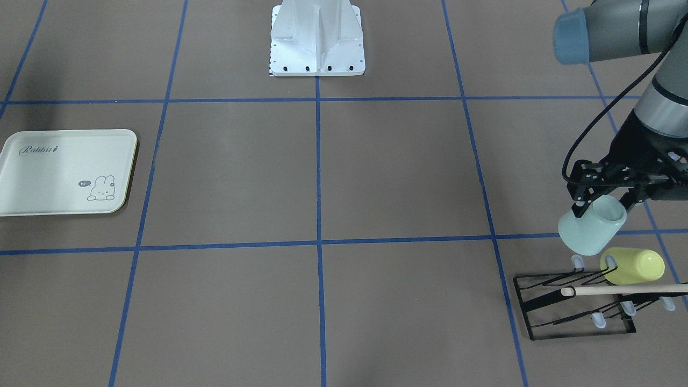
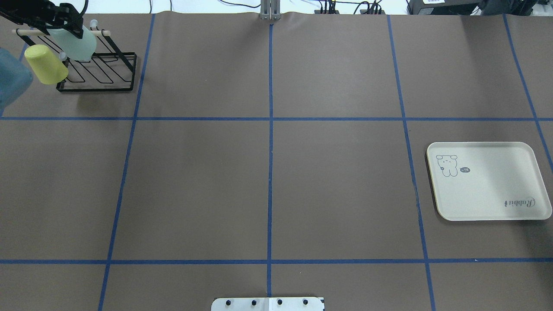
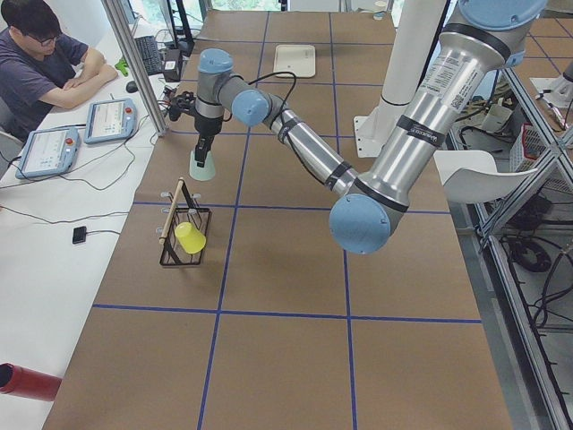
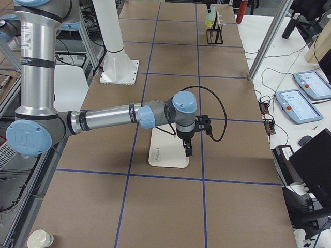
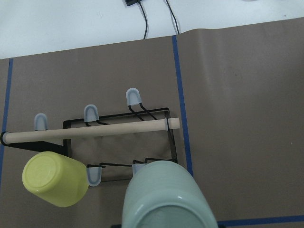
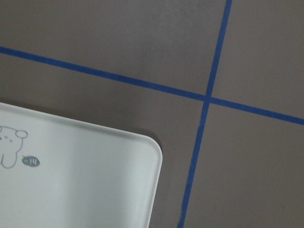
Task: Left arm grabs green cup and hands to right arm on tray
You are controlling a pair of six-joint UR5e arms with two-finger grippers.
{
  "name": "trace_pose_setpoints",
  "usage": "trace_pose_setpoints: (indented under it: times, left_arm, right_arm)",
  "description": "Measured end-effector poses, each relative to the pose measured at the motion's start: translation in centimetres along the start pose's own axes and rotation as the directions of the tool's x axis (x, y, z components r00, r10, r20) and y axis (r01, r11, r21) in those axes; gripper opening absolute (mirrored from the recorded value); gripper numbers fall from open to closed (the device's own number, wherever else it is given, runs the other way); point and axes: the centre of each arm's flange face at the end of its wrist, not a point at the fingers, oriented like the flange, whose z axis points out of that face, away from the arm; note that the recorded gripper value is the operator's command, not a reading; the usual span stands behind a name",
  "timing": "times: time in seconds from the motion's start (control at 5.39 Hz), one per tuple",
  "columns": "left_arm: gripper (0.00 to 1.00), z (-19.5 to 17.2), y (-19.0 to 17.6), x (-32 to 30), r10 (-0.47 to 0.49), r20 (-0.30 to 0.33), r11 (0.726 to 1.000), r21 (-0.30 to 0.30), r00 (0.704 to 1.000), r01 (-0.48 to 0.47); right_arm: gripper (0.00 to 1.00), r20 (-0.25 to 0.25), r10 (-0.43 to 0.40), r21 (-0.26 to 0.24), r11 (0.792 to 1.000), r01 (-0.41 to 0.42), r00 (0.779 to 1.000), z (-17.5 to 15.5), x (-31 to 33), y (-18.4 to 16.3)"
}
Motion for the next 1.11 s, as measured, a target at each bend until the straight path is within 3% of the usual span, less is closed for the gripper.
trace_pose_setpoints:
  times: [0.19, 0.56, 0.74, 1.11]
  left_arm:
    - [0.00, -0.2, 0.4, 0.6, -0.064, -0.044, 0.997, 0.036, 0.997, 0.066]
    - [0.00, -1.0, 2.1, 3.6, -0.216, -0.167, 0.972, 0.059, 0.962, 0.229]
    - [0.00, -2.3, 3.4, 6.1, -0.302, -0.276, 0.947, 0.025, 0.913, 0.320]
    - [0.00, -5.8, 6.4, 10.1, -0.409, -0.501, 0.910, -0.160, 0.763, 0.382]
  right_arm:
    - [1.00, 0.048, 0.056, 0.069, 0.996, -0.059, 0.997, 0.3, -3.1, -1.2]
    - [1.00, 0.200, 0.135, 0.135, 0.977, -0.164, 0.970, 1.3, -10.9, -3.3]
    - [1.00, 0.289, 0.150, 0.140, 0.970, -0.197, 0.945, 1.0, -14.4, -4.0]
    - [0.99, 0.454, 0.056, 0.143, 0.980, -0.135, 0.889, -0.7, -18.3, -3.7]
